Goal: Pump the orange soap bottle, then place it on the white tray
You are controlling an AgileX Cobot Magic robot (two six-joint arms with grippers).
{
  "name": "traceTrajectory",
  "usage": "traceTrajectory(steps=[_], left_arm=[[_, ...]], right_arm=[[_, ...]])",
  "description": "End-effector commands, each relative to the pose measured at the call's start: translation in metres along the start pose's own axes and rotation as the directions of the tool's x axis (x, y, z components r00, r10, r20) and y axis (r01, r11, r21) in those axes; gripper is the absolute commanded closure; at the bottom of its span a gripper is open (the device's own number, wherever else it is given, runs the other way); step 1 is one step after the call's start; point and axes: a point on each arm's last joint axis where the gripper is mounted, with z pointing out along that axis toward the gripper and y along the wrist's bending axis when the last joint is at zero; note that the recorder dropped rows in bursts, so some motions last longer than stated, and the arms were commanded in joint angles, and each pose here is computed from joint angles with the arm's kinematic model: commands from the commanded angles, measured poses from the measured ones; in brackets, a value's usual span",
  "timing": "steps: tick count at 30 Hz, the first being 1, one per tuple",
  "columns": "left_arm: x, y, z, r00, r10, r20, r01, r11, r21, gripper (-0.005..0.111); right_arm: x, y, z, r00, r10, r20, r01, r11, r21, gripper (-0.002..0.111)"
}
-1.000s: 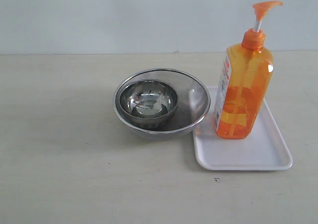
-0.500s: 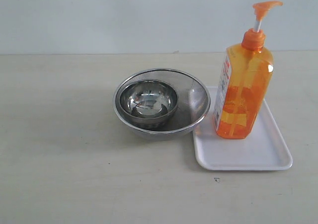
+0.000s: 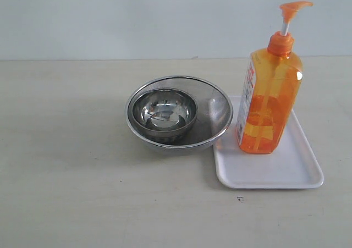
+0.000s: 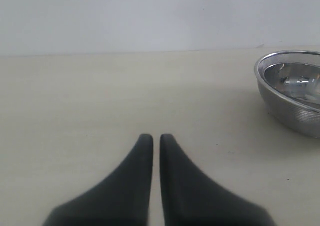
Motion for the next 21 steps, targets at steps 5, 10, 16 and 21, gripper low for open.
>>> traceTrajectory(steps=[5,10,16,21], left_arm=[[0.001,0.0,0.0,1.0,-0.022,0.001,0.022,1.0,-0.001,0.102],[0.001,0.0,0.0,1.0,-0.022,0.001,0.022,1.0,-0.001,0.102],[0.001,0.0,0.0,1.0,-0.022,0.001,0.022,1.0,-0.001,0.102],[0.001,0.0,0.0,1.0,-0.022,0.001,0.022,1.0,-0.001,0.102]], right_arm=[[0.004,0.0,-0.007,1.0,-0.001,0.013,0.001,1.0,0.005,0.108],[0.009,0.0,-0.011,0.999,0.001,0.053,-0.001,1.0,0.01,0.108],[0.024,0.004,-0.006,0.996,-0.002,0.089,0.001,1.0,0.006,0.108],[0.03,0.005,-0.004,0.997,-0.003,0.081,0.002,1.0,0.003,0.108]])
